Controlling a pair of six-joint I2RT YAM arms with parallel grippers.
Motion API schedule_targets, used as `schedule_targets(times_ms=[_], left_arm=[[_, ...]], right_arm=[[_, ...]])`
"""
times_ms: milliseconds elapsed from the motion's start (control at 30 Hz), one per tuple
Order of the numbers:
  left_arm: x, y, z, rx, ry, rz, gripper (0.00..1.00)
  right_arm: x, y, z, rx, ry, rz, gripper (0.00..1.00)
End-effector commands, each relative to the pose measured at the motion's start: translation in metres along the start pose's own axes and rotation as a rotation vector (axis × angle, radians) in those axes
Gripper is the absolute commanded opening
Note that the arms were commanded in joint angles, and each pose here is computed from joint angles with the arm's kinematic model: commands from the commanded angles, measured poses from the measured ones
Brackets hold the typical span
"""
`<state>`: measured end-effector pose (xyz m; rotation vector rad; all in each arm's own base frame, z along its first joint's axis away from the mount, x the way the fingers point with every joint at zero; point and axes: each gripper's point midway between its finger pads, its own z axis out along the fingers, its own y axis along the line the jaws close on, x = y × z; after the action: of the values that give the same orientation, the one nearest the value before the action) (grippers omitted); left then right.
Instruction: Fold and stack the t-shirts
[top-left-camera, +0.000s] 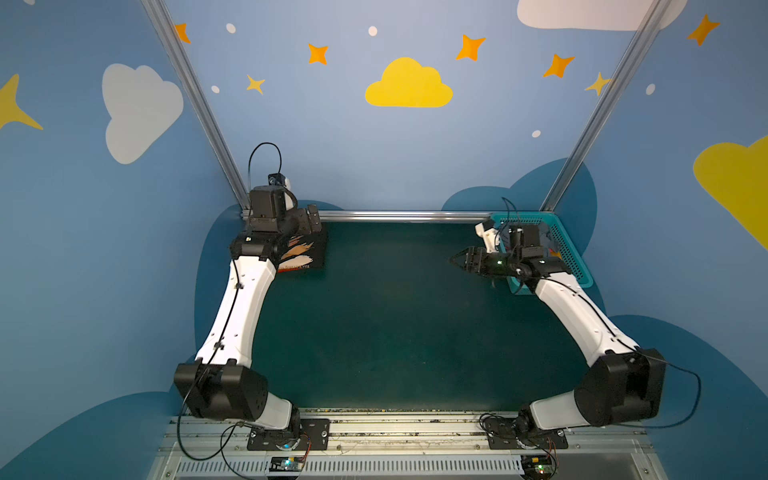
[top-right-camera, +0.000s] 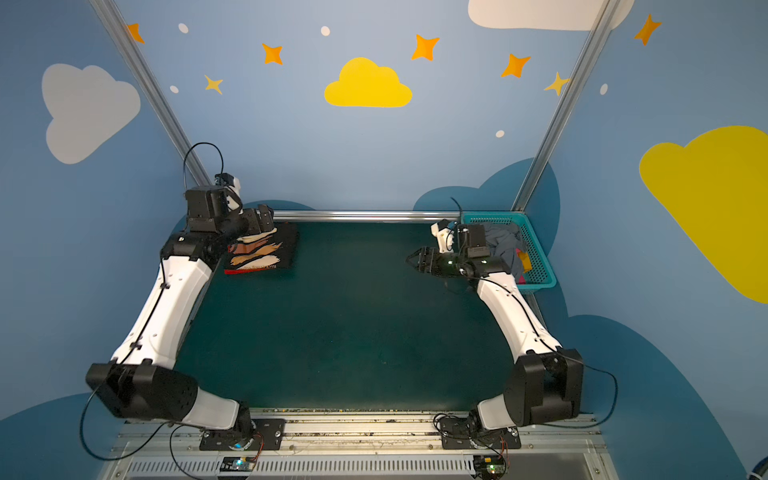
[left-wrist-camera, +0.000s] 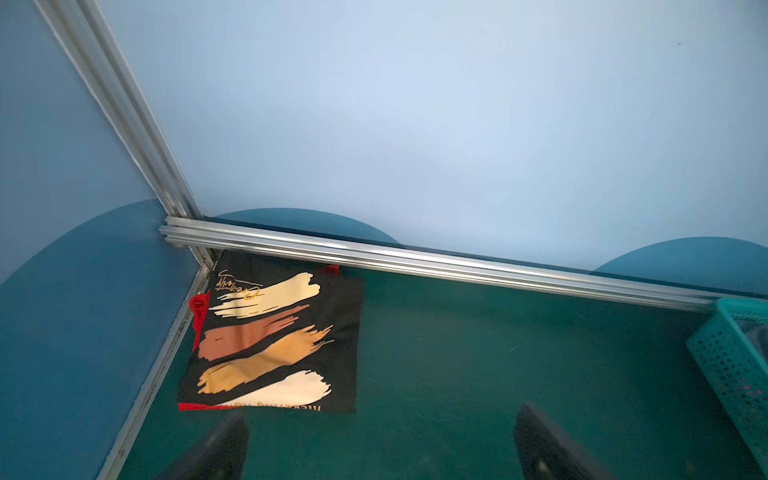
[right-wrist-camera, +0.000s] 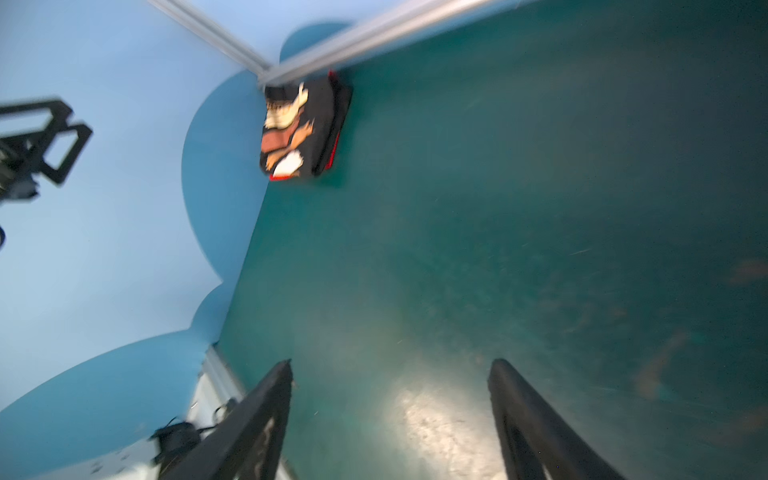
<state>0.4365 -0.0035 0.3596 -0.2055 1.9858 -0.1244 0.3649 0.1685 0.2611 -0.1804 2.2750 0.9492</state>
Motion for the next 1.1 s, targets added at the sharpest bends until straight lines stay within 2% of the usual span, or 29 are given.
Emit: schedule_targets(times_ms=[0, 133, 300, 433, 567, 733, 1067], left_arm=[[-0.013, 0.001, -0.022, 0.01, -0.151, -0.05, 1.0], [0.023, 0.02, -0.035, -0.071, -0.166, -0.059, 1.0], [0.073, 0.048, -0.034, -0.18, -0.133, -0.067, 1.0], [0.11, 0.061, -0.025, -0.213, -0.131, -0.07, 1.0], [0.143, 0.073, -0.01, -0.25, -0.133, -0.045, 1.0], [0.185, 0.077, 0.014, -0.246, -0.052, -0.015, 1.0], [0.23, 0.072, 0.039, -0.175, 0.004, 0.034, 1.0]], right_arm=[[0.0, -0.018, -0.028, 0.144, -0.079, -0.071, 0.89], [-0.005, -0.043, -0.062, 0.324, -0.246, -0.151, 0.97], [0.001, -0.076, -0.092, 0.516, -0.399, -0.227, 0.97], [0.015, -0.099, -0.098, 0.606, -0.451, -0.333, 0.97], [0.031, -0.127, -0.092, 0.654, -0.471, -0.331, 0.97], [0.042, -0.159, -0.08, 0.688, -0.463, -0.304, 0.97], [0.06, -0.195, -0.053, 0.643, -0.44, -0.265, 0.97]])
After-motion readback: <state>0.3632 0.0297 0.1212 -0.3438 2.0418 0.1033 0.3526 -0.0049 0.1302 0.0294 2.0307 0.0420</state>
